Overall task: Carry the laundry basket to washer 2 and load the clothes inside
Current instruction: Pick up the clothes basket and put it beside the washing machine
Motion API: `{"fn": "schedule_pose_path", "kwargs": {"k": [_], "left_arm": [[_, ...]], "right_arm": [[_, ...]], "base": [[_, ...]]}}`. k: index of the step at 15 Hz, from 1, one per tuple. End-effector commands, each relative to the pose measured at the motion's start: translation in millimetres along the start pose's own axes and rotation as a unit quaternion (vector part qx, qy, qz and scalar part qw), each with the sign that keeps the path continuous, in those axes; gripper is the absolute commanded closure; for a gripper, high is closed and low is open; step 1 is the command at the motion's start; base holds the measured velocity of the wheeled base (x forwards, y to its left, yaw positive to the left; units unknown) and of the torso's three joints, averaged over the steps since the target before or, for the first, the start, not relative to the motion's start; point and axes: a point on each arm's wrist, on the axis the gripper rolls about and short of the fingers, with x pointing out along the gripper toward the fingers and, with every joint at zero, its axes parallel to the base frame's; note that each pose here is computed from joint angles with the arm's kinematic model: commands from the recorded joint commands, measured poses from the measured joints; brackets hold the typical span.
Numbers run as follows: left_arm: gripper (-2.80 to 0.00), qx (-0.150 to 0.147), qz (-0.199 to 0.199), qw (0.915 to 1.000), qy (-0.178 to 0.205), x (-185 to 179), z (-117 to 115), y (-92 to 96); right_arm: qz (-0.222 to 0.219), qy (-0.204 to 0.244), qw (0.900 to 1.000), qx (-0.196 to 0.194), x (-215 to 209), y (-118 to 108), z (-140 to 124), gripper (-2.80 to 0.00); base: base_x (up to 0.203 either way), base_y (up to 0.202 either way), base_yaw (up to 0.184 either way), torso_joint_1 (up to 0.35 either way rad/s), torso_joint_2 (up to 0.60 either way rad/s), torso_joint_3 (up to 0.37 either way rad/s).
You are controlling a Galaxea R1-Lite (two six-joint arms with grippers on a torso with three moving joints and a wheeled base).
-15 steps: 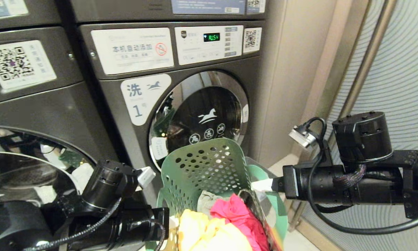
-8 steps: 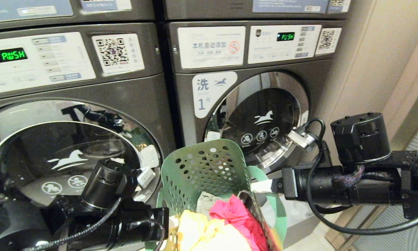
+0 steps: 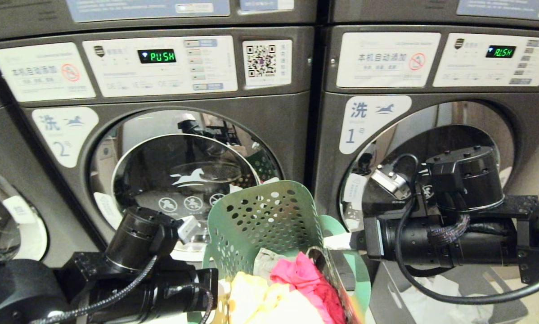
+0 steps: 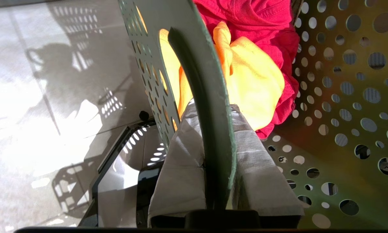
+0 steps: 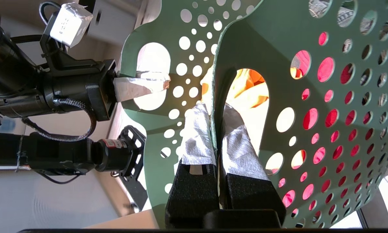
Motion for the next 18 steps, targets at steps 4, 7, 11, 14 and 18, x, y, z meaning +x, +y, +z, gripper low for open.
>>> {"fn": "schedule_pose_path", "kwargs": {"k": [4,7,11,14,18], "left_arm": [[0.0,-0.002,0.002,1.0,0.002,1.8,-1.1,0.8],[0.0,-0.002,0.002,1.0,0.003,1.8,-1.5,1.1],[0.0,-0.002,0.003,1.0,0.005,2.6,-1.8,1.4],[0.0,-0.001,0.003,1.0,0.005,3.4,-1.5,1.2],[0.0,0.002,0.012,0.9998,0.019,26.7,5.1,0.2]], "right_arm": [[0.008,-0.01,1.0,-0.004,0.3,-0.9,-1.3,0.0],[0.017,-0.024,0.999,-0.013,0.7,-3.2,-4.3,0.0],[0.017,-0.023,1.0,-0.012,0.8,-4.2,-5.7,0.0],[0.017,-0.024,0.999,-0.013,0.0,-3.6,-5.6,0.0],[-0.024,-0.037,0.999,-0.002,7.7,-13.4,-4.2,0.0]], "base": [[0.0,-0.004,0.096,0.0,0.0,0.002],[0.0,0.0,0.0,0.0,0.0,0.0],[-0.18,-0.001,-0.001,0.004,0.0,0.002],[-0.192,0.0,0.001,0.003,0.0,0.003],[-0.152,0.0,0.0,0.0,0.0,0.002]]}}
